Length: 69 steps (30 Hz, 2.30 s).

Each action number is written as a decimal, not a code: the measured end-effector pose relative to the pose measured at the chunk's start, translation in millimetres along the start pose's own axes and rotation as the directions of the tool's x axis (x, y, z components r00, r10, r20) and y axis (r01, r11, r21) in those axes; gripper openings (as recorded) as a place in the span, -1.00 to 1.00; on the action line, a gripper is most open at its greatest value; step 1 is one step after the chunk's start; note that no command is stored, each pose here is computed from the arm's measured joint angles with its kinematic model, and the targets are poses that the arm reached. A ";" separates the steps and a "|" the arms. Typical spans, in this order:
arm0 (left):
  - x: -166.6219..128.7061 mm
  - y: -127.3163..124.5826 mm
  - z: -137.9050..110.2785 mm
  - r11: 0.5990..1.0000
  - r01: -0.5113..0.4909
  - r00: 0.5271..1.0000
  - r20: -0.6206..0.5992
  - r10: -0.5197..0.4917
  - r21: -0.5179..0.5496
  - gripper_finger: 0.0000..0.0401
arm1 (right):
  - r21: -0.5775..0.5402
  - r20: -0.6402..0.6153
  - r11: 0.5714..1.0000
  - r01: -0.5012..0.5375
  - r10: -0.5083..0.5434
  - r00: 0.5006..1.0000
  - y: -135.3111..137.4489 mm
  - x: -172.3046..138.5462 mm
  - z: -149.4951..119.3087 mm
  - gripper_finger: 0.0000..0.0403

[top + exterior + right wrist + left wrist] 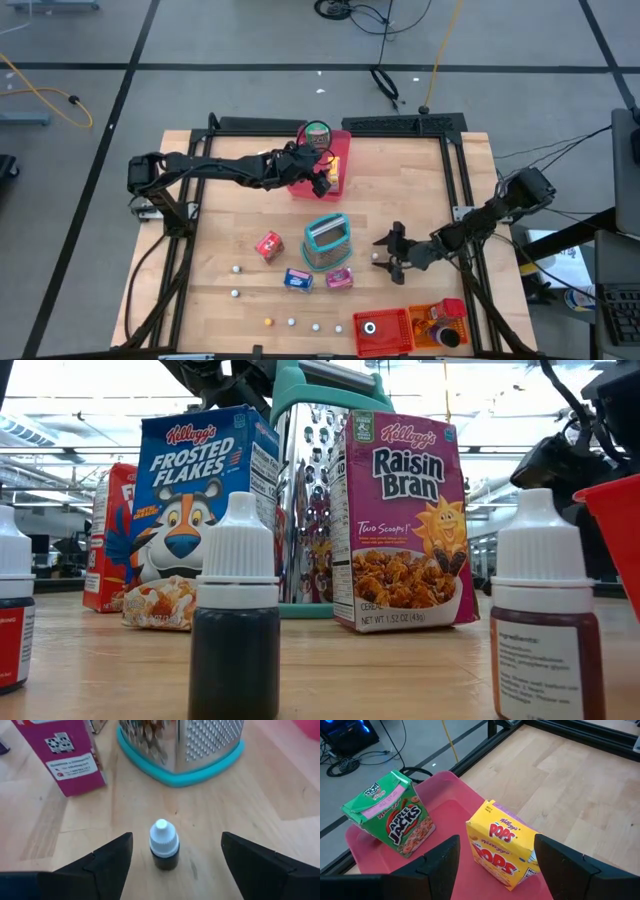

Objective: Pick & Place Kitchen Items
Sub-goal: Put the black food coloring bottle into the red bin

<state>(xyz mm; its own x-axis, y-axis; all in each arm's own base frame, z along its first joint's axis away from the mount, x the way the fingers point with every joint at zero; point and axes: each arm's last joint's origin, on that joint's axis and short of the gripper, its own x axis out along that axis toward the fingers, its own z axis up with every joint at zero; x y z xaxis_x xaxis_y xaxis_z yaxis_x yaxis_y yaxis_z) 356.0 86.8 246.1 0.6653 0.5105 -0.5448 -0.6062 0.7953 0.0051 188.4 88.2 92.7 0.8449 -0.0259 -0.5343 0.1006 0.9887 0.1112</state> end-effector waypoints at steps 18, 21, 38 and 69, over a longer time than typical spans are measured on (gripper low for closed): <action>0.0 0.0 0.1 1.000 0.000 1.000 0.001 0.000 0.000 0.28 | 0.043 0.017 0.997 -0.062 0.061 0.998 3.0 -0.1 3.4 -0.29; 0.0 0.0 0.1 1.000 0.000 1.000 0.001 0.000 0.000 0.28 | 0.043 0.017 0.997 -0.064 0.064 0.998 3.1 -0.1 3.4 -0.40; 0.0 0.0 0.0 1.000 0.000 1.000 0.000 0.000 -0.001 0.28 | 0.022 0.041 0.982 -0.190 0.189 0.981 7.6 -8.0 14.2 -0.71; 0.0 0.0 -0.7 1.000 -0.001 1.000 -0.007 0.001 -0.015 0.28 | -0.183 0.051 0.904 -0.386 0.401 0.915 101.2 -60.7 54.0 -0.72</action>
<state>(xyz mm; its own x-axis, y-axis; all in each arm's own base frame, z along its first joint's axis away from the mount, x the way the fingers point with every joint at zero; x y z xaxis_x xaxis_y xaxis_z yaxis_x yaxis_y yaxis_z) 355.7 86.6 245.5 0.6615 0.5094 -0.5504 -0.6135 0.7897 -0.0064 175.7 181.8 181.6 0.8399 0.3651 -0.4017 -0.3312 0.9310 0.1536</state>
